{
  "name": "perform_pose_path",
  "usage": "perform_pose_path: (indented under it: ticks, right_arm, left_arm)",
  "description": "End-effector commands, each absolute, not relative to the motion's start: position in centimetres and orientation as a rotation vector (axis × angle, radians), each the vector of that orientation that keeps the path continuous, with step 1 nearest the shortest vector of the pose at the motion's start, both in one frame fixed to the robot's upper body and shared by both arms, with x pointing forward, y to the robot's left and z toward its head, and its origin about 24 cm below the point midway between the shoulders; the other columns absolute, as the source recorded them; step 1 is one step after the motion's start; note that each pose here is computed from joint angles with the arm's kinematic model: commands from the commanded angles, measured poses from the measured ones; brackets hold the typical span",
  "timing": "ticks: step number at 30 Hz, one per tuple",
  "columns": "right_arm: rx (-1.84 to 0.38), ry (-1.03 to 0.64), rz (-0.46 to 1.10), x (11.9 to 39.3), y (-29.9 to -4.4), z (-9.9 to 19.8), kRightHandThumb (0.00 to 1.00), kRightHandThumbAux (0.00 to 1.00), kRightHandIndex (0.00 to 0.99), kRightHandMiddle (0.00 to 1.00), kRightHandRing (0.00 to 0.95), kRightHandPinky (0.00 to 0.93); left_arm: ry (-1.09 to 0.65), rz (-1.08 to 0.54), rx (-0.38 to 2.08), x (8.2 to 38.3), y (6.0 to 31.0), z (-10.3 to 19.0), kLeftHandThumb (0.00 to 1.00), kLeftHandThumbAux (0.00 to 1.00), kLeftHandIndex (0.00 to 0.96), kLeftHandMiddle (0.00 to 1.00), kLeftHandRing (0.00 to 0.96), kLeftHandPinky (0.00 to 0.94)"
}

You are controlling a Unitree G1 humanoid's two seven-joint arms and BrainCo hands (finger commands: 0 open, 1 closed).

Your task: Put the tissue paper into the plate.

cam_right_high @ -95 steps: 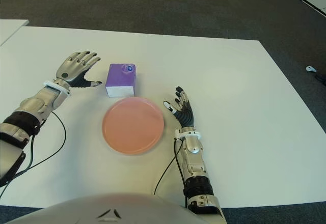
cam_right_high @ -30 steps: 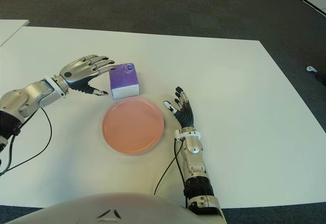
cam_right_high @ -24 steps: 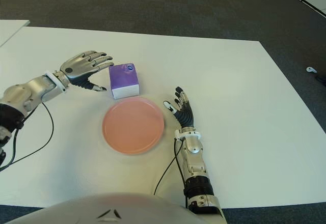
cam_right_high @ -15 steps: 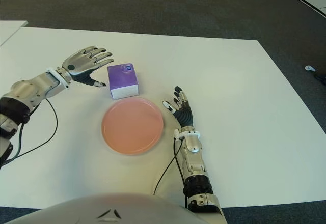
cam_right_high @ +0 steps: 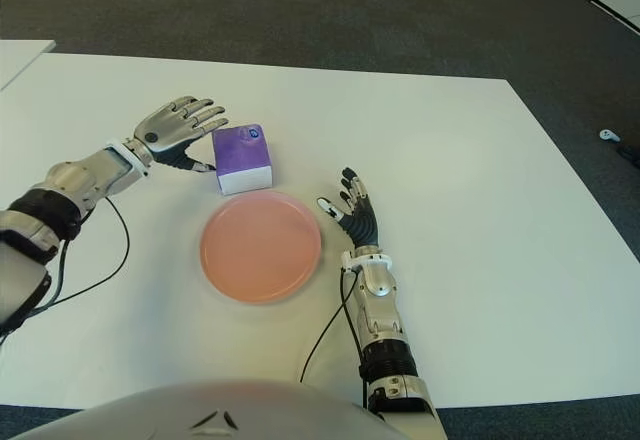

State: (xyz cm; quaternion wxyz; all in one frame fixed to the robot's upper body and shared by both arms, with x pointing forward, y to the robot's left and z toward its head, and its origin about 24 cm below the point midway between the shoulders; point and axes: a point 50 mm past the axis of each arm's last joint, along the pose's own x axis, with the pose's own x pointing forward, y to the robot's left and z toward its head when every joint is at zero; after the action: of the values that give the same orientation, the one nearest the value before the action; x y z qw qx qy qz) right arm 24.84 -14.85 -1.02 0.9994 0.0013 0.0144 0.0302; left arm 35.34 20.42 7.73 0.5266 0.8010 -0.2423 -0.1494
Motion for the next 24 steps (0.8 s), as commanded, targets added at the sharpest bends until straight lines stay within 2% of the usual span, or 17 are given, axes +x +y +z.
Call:
perform_pose_path:
  ticks: [1, 16, 24]
  right_arm:
    - [0.024, 0.354, 0.051, 20.61, -15.06, -6.77, 0.022, 0.665, 0.000, 0.000, 0.000, 0.000]
    - [0.022, 0.352, 0.057, 20.63, -15.30, -6.80, 0.007, 0.676, 0.000, 0.000, 0.000, 0.000]
    - [0.018, 0.355, 0.074, 20.68, -15.43, -6.78, 0.000, 0.662, 0.000, 0.000, 0.000, 0.000]
  left_arm:
    - [-0.575, -0.365, 1.903, 35.48, 20.05, 7.24, 0.005, 0.312, 0.000, 0.000, 0.000, 0.000]
    - [-0.591, -0.390, 1.979, 35.85, 20.28, 7.12, 0.026, 0.329, 0.000, 0.000, 0.000, 0.000]
    - [-0.703, -0.461, 2.126, 35.73, 20.40, 6.95, 0.032, 0.340, 0.000, 0.000, 0.000, 0.000]
